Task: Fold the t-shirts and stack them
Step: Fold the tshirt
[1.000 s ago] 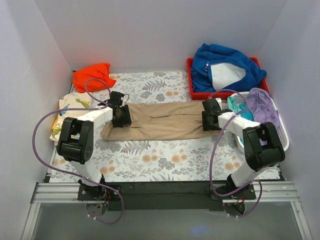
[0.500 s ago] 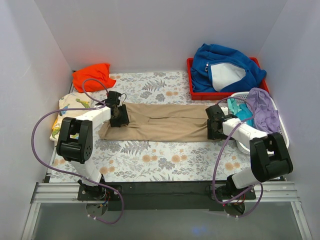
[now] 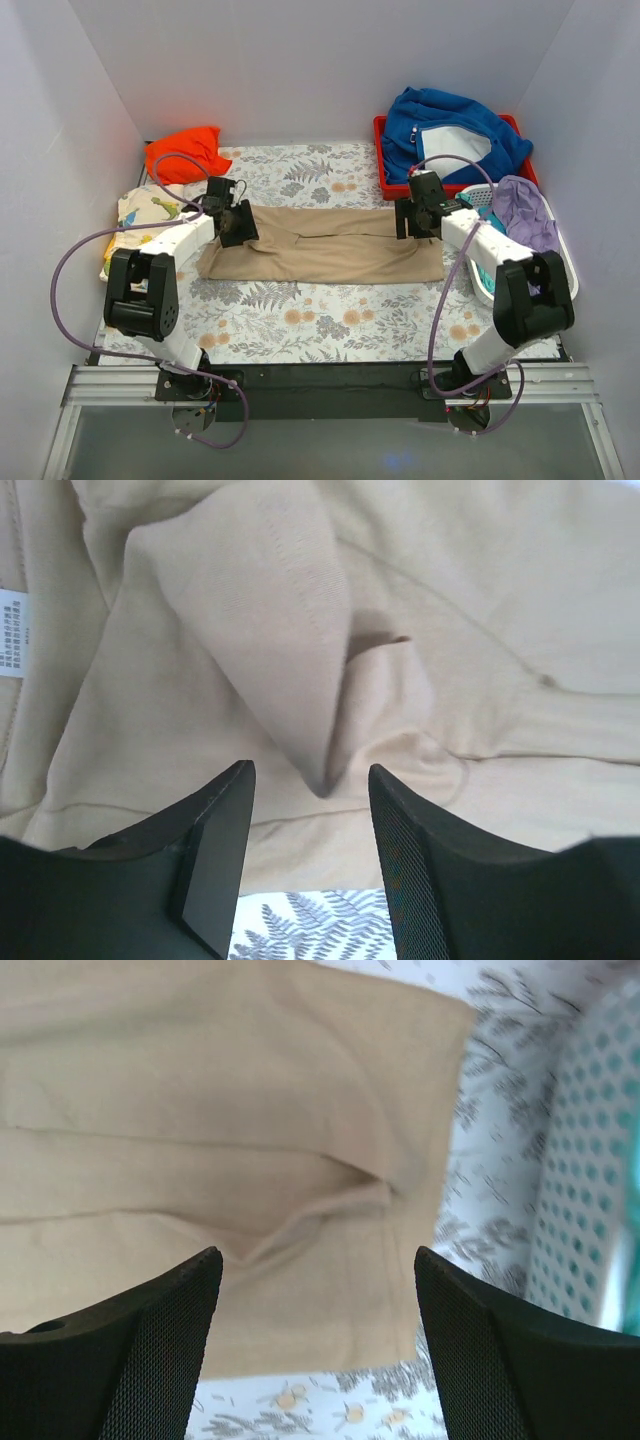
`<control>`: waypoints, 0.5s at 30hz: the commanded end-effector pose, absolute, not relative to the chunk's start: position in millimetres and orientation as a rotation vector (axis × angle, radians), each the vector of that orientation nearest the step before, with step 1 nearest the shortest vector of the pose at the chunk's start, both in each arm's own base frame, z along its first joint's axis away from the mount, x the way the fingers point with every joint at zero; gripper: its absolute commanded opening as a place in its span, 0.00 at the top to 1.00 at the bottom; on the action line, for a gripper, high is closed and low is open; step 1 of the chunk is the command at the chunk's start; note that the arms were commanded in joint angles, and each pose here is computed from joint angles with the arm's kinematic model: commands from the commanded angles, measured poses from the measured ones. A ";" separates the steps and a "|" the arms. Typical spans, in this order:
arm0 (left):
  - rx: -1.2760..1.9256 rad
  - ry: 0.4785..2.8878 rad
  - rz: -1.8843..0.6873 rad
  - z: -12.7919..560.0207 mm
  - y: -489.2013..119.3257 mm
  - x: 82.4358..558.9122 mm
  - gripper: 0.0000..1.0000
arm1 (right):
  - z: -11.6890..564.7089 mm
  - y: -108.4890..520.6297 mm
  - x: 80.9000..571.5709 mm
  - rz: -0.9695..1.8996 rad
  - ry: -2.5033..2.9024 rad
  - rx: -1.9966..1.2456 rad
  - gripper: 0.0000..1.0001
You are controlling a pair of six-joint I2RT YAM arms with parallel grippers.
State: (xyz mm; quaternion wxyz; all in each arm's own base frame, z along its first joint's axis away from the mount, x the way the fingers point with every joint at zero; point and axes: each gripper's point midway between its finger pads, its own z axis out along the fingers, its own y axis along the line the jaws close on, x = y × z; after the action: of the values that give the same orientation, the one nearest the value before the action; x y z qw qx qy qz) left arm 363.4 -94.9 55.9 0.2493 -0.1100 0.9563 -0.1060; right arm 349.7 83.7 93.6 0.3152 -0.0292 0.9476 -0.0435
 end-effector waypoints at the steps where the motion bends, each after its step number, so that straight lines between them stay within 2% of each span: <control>1: -0.348 2.458 -0.387 103.0 -101.4 372.9 0.52 | 81.7 109.4 375.9 -0.003 2.497 -0.196 0.18; 9: -0.434 2.470 -0.532 89.4 -119.6 369.5 0.52 | 55.3 126.4 387.2 0.070 2.535 -0.243 0.19; 15: -0.521 2.541 -0.508 53.0 -118.3 363.7 0.52 | 31.7 108.0 383.0 -0.077 2.610 -0.243 0.19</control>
State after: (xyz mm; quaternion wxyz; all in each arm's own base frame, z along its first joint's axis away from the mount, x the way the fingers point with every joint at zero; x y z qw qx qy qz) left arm 360.7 -116.9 60.6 0.2533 -0.1705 0.9352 -0.1794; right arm 371.5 114.4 30.6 0.2513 -0.0892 0.9638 -0.0015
